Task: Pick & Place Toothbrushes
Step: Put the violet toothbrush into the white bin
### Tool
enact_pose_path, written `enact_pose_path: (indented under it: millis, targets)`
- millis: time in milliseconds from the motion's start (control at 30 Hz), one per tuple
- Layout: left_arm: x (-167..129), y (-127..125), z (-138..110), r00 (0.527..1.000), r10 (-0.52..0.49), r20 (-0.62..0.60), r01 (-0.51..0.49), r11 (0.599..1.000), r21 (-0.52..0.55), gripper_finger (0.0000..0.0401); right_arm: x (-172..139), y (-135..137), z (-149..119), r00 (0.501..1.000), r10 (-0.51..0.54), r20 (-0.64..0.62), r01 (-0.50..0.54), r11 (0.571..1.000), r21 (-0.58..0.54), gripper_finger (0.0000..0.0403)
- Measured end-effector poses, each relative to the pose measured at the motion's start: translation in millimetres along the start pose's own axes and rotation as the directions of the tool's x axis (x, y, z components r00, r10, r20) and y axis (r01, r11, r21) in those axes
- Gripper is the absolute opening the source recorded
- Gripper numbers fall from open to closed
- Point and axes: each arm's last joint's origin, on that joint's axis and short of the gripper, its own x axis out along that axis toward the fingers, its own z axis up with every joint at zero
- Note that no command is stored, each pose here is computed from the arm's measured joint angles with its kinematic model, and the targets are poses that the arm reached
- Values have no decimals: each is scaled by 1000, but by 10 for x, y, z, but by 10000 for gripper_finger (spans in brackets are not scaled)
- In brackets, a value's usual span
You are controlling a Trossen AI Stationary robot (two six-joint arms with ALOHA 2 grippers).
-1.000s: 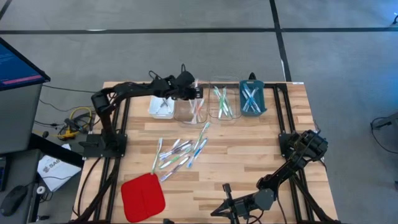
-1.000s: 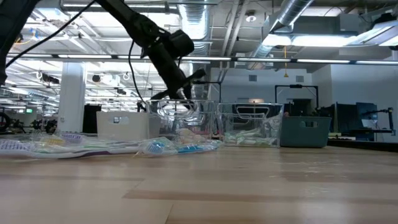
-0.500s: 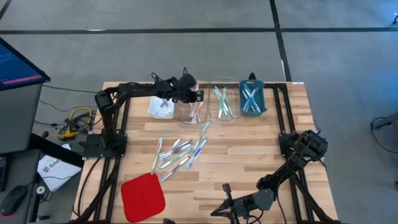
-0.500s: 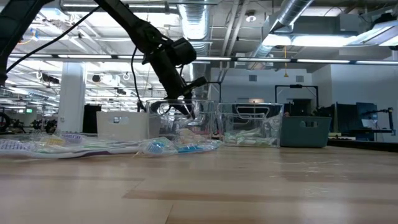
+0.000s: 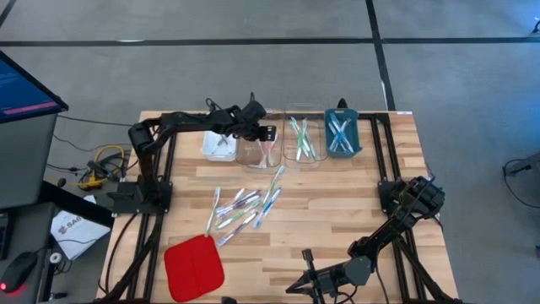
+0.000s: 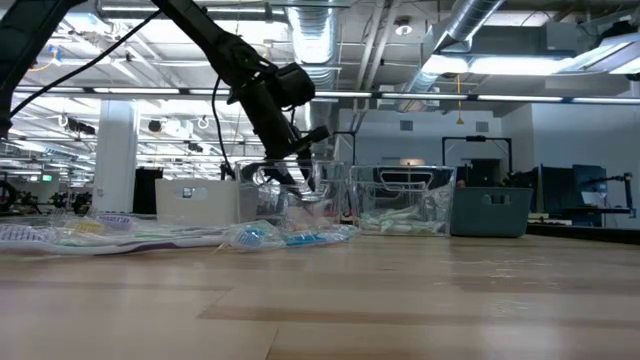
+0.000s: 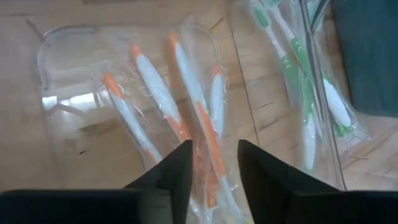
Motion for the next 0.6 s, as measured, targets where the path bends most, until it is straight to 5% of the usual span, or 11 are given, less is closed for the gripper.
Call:
enact_pose_path:
  millis: [300, 600]
  targets:
    - [-285, -80, 76, 997, -58, 53, 51, 991, 124, 171, 4, -5, -21, 1000, 0, -19, 0, 1000, 3, 1]
    - [-1384, -383, -10, 944, -282, 171, 198, 899, 391, 160, 11, -19, -12, 1000, -5, -10, 5, 1000, 1, 1]
